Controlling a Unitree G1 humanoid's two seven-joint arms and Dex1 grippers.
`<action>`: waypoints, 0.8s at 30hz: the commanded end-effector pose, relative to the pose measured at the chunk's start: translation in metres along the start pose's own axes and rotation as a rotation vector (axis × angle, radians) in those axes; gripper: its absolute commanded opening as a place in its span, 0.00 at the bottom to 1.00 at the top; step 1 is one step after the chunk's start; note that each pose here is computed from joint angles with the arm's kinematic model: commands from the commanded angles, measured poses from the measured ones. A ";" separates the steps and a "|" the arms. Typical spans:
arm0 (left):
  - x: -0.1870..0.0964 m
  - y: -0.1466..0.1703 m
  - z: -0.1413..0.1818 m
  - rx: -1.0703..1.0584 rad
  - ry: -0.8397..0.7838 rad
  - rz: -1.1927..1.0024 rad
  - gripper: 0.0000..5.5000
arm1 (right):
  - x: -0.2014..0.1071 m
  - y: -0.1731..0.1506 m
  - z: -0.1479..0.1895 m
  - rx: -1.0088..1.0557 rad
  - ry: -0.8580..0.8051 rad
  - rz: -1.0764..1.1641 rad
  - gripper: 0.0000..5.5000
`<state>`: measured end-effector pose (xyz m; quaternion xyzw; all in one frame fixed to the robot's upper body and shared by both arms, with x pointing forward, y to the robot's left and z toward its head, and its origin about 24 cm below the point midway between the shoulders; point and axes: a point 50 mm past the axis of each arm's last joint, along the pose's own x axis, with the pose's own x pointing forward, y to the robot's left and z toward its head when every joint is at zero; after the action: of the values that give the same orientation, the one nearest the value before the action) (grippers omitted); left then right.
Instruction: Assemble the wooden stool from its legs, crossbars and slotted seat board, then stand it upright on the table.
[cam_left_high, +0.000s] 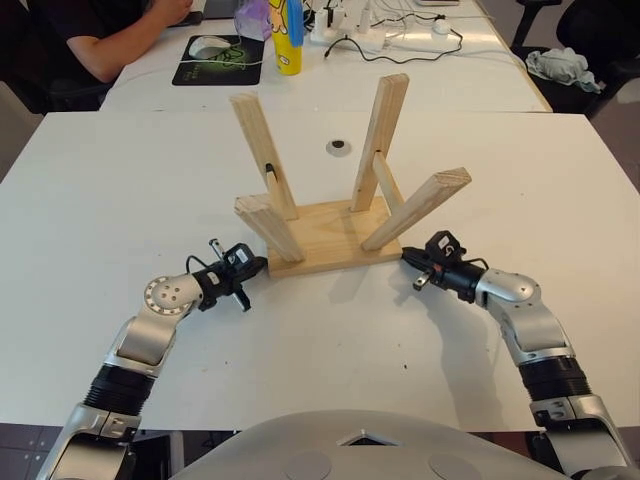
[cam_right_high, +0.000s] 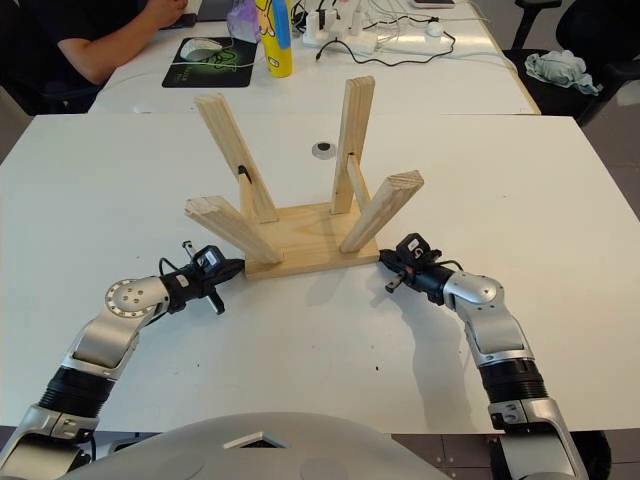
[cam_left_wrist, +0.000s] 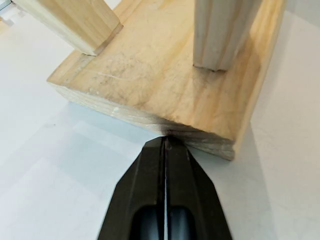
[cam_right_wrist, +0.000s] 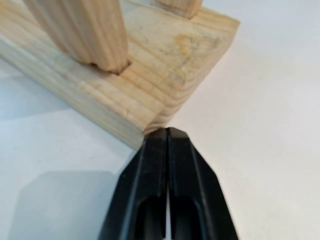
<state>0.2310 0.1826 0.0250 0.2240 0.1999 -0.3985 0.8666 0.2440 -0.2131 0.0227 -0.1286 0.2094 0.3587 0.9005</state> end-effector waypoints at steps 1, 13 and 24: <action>0.008 -0.025 -0.019 -0.105 0.062 -0.115 0.00 | 0.005 0.025 -0.016 0.050 0.060 0.126 0.01; -0.005 -0.016 0.028 -0.178 -0.081 -0.147 0.00 | -0.007 0.041 0.016 0.043 -0.010 0.249 0.01; -0.026 -0.012 0.064 -0.190 -0.139 -0.197 0.00 | -0.025 0.042 0.045 0.038 -0.046 0.295 0.01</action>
<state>0.2220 0.1849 0.0731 0.1301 0.2417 -0.3892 0.8793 0.2126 -0.2090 0.0525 -0.1129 0.2708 0.4093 0.8640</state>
